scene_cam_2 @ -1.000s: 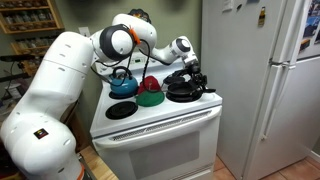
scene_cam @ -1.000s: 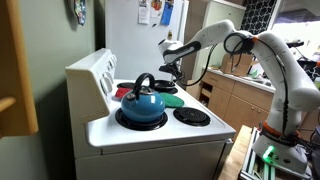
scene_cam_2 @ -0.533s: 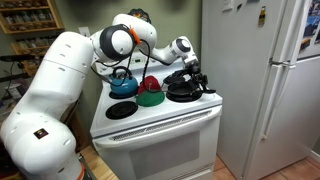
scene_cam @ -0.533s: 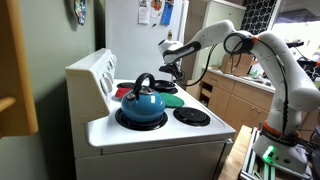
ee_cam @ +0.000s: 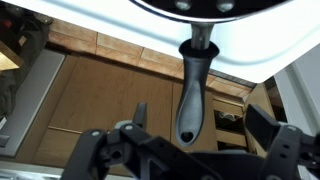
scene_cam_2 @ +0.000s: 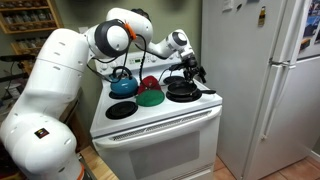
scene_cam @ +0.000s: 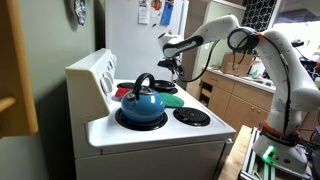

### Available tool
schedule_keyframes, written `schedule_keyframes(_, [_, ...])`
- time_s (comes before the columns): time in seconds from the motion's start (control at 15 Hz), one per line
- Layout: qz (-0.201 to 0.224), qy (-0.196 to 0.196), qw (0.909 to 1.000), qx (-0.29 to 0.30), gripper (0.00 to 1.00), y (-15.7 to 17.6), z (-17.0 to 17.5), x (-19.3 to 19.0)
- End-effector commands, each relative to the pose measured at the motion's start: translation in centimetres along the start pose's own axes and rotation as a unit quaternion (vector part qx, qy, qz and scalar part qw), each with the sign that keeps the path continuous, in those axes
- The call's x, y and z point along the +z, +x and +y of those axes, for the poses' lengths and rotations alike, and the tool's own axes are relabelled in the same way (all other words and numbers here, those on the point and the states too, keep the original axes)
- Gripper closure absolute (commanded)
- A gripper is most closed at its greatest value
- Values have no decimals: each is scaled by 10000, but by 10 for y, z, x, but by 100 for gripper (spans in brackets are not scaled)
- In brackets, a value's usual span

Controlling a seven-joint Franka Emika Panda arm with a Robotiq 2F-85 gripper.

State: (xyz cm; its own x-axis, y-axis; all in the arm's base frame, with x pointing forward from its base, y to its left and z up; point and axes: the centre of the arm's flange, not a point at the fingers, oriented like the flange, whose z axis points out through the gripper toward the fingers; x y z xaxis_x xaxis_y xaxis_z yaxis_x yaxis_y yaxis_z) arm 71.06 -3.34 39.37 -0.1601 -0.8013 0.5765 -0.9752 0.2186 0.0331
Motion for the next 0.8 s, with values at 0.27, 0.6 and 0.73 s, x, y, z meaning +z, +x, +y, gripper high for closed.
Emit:
schedule_keyframes(0.27, [-387,-892,9951,-202,0,-51,60,-73])
schedule_keyframes(0.6, [-454,-1168,9907,-528,0,-90,86,-91])
schedule_keyframes(0.73, [-507,-1226,9892,-624,0,-110,93,-98])
